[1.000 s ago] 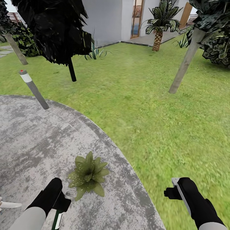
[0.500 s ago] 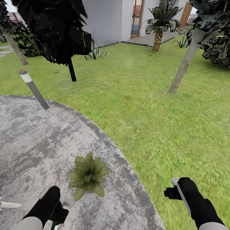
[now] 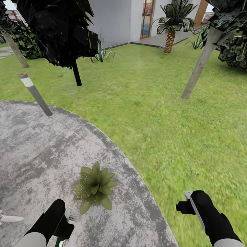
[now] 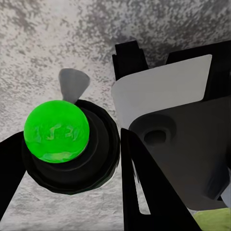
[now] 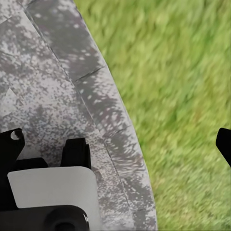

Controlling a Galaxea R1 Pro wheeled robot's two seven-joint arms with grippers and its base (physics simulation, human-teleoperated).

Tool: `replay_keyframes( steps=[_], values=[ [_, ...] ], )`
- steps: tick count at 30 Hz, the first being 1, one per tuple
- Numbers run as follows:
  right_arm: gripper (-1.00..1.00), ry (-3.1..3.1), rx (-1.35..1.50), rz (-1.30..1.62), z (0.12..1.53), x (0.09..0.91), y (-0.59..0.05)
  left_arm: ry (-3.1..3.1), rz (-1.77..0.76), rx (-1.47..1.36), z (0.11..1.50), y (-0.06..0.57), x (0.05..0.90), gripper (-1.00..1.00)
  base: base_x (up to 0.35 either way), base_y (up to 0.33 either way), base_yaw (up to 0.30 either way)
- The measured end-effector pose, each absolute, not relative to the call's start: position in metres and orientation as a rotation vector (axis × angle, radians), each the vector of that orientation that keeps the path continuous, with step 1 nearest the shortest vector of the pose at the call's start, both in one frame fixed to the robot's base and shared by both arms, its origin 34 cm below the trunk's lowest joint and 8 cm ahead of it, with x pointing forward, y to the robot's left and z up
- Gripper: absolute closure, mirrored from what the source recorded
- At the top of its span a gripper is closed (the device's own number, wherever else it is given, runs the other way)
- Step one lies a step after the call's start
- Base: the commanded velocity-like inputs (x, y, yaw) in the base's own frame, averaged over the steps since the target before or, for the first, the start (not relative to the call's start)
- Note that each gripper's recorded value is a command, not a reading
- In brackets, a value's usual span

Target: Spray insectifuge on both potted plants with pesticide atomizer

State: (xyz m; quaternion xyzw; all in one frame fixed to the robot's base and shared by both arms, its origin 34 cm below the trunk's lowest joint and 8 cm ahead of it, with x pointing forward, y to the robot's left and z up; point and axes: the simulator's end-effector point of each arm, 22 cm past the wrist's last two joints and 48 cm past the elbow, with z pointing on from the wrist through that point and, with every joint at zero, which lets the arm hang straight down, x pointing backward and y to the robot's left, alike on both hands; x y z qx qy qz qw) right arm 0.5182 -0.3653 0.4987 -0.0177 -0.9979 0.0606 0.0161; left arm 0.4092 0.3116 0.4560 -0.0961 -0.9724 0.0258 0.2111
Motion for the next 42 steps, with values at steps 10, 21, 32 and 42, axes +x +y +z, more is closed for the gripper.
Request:
replay_keyframes(
  steps=[10, 21, 32, 42],
  values=[
    [-1.0, -3.102, -0.052, 0.189, 0.498, 0.518, -0.365, -2.702, 0.074, -0.264, 0.456, 0.312, 0.409, 1.0, 0.0, 0.0, 0.0],
    [-1.0, -3.102, -0.051, 0.191, 0.498, 0.518, -0.365, -2.699, 0.074, -0.263, 0.455, 0.312, 0.407, 1.0, 0.0, 0.0, 0.0],
    [-1.0, -3.102, -0.052, 0.189, 0.498, 0.518, -0.365, -2.739, 0.067, -0.271, 0.46, 0.312, 0.435, 1.0, 0.034, 0.0, 0.0],
    [-1.0, -3.102, -0.054, 0.188, 0.498, 0.518, -0.365, -2.76, 0.064, -0.275, 0.462, 0.311, 0.448, 1.0, 0.059, 0.0, 0.0]
  ],
)
